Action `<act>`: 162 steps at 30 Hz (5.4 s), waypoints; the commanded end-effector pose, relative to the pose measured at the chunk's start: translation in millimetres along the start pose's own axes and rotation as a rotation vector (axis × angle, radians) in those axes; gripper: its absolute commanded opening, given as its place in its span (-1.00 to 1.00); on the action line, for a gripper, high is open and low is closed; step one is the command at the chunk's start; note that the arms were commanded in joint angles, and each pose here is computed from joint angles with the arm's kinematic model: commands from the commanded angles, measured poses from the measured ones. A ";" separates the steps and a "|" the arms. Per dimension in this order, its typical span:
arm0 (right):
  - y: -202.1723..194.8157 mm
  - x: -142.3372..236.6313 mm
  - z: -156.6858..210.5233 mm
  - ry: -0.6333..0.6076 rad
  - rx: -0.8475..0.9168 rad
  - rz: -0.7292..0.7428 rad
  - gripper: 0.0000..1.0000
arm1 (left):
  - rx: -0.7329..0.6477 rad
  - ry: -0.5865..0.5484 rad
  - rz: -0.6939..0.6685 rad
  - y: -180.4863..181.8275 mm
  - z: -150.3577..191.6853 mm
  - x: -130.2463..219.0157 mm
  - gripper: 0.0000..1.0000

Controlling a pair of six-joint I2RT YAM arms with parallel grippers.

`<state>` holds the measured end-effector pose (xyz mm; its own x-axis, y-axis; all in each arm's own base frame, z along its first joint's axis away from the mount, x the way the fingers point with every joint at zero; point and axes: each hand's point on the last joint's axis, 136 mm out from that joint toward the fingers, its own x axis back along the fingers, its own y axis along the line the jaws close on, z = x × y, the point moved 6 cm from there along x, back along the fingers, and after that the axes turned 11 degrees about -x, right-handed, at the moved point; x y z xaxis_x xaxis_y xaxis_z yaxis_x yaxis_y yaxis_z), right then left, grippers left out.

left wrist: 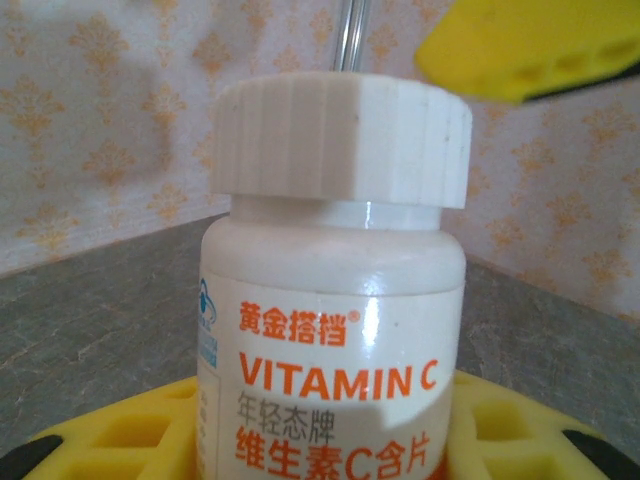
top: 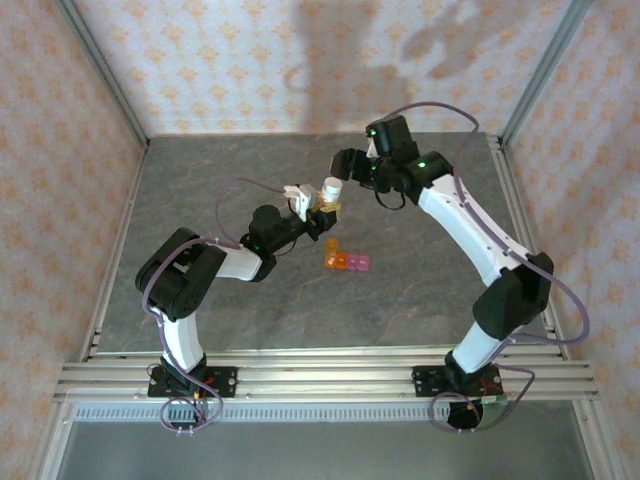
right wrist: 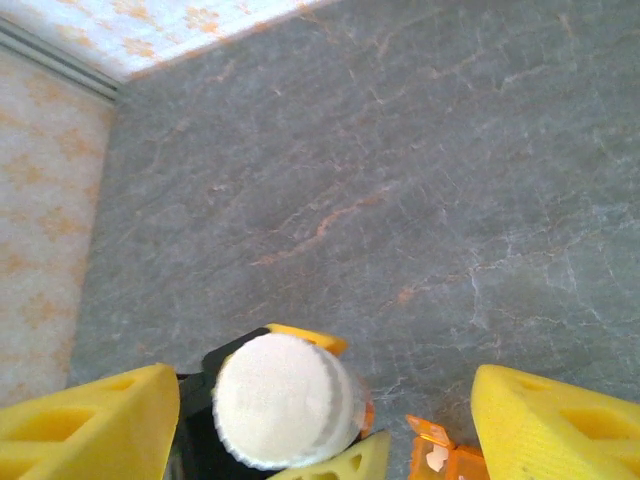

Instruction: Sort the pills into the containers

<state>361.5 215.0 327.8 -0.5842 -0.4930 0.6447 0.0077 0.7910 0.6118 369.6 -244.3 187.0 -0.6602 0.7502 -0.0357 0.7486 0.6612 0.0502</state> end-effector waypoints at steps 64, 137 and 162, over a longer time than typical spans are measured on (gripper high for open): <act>-10.1 -30.0 28.8 0.035 0.029 0.047 -0.40 | -0.067 -0.122 -0.024 -3.5 -38.6 -0.8 -1.00; -2.5 -27.8 16.5 0.187 0.246 -0.117 0.16 | 0.065 -0.141 0.200 -9.4 -48.0 -3.1 -1.00; -7.8 -25.6 39.0 -0.030 0.052 0.024 -0.47 | 0.053 -0.135 0.133 -2.7 -43.6 -2.8 -1.00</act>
<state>348.8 237.9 294.8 -0.5883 -0.5209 0.6185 -0.1078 0.8085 0.5785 362.3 -255.4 198.8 -0.4998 0.8645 -0.0523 0.8650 0.4953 -0.0800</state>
